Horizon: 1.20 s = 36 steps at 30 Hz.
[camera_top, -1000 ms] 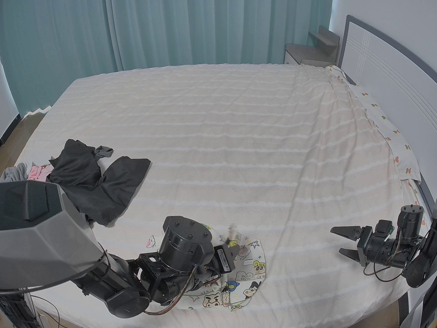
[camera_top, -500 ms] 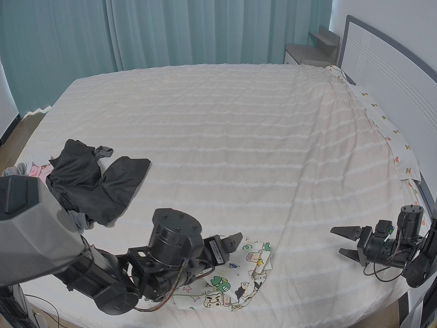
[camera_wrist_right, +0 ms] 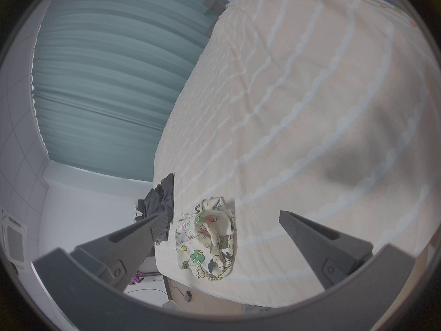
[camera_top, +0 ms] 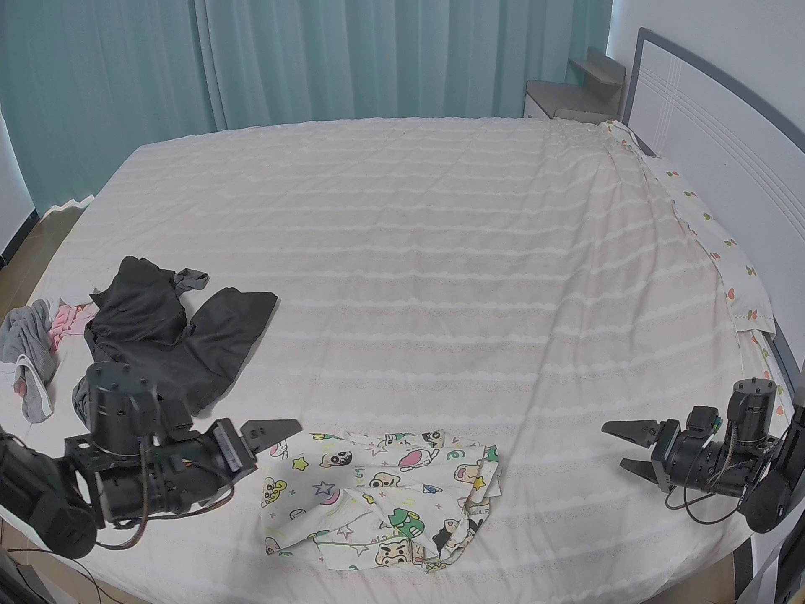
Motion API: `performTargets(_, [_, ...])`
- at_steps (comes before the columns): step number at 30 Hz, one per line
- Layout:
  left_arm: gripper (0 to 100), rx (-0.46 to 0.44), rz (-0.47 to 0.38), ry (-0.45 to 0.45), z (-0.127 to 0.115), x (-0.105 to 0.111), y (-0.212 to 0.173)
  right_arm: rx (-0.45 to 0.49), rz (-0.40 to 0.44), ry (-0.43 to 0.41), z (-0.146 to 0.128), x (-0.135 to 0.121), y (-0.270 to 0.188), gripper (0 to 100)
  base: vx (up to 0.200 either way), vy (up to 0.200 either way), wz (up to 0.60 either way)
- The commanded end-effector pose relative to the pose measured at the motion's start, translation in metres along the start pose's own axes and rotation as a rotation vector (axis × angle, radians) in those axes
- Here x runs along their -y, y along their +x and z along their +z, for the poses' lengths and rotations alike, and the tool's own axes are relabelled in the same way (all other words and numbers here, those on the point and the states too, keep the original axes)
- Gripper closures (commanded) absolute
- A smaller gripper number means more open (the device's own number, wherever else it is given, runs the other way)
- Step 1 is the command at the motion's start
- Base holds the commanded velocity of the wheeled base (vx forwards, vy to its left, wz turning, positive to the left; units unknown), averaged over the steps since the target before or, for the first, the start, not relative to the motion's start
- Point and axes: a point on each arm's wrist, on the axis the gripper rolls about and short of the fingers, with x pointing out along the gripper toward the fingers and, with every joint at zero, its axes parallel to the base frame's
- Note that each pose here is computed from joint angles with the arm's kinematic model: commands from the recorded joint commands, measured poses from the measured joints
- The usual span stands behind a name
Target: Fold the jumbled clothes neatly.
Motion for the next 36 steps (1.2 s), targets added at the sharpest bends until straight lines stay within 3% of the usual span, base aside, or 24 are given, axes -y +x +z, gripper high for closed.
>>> performTargets(1, [0,0.046,-0.052,-0.094,0.000,-0.018,-0.046,-0.070,-0.013,-0.069,-0.026,-0.012,0.011,0,0.000,0.000,0.00])
performTargets(5, [0,0.042,-0.050,-0.099,-0.002,-0.019,-0.047,-0.107,-0.032,-0.198,-0.051,-0.024,0.035,0,-0.050,0.000,0.00])
performTargets(10, [0,0.035,-0.042,-0.124,-0.003,-0.021,-0.047,-0.155,-0.018,-0.251,-0.069,-0.030,0.060,0,-0.200,0.000,0.00])
performTargets(15, [0,0.028,-0.041,-0.121,-0.006,-0.023,-0.048,-0.186,0.036,-0.370,-0.083,-0.043,0.079,0,-0.120,0.000,0.00])
performTargets(20, [0,0.028,-0.040,-0.122,-0.007,-0.024,-0.048,-0.195,0.064,-0.397,-0.086,-0.053,0.088,0,0.000,0.000,0.00])
performTargets(27, [0,0.020,-0.025,-0.125,-0.008,-0.027,-0.046,-0.154,0.122,-0.443,-0.088,-0.088,0.095,0,0.000,0.000,0.00])
performTargets(30, [0,0.017,-0.024,-0.127,-0.008,-0.027,-0.045,-0.197,0.152,-0.465,-0.097,-0.103,0.087,0,0.000,0.000,0.00])
performTargets(36, [0,0.013,-0.016,-0.128,-0.009,-0.029,-0.044,-0.264,0.134,-0.483,-0.113,-0.105,0.097,0,0.000,0.000,0.00])
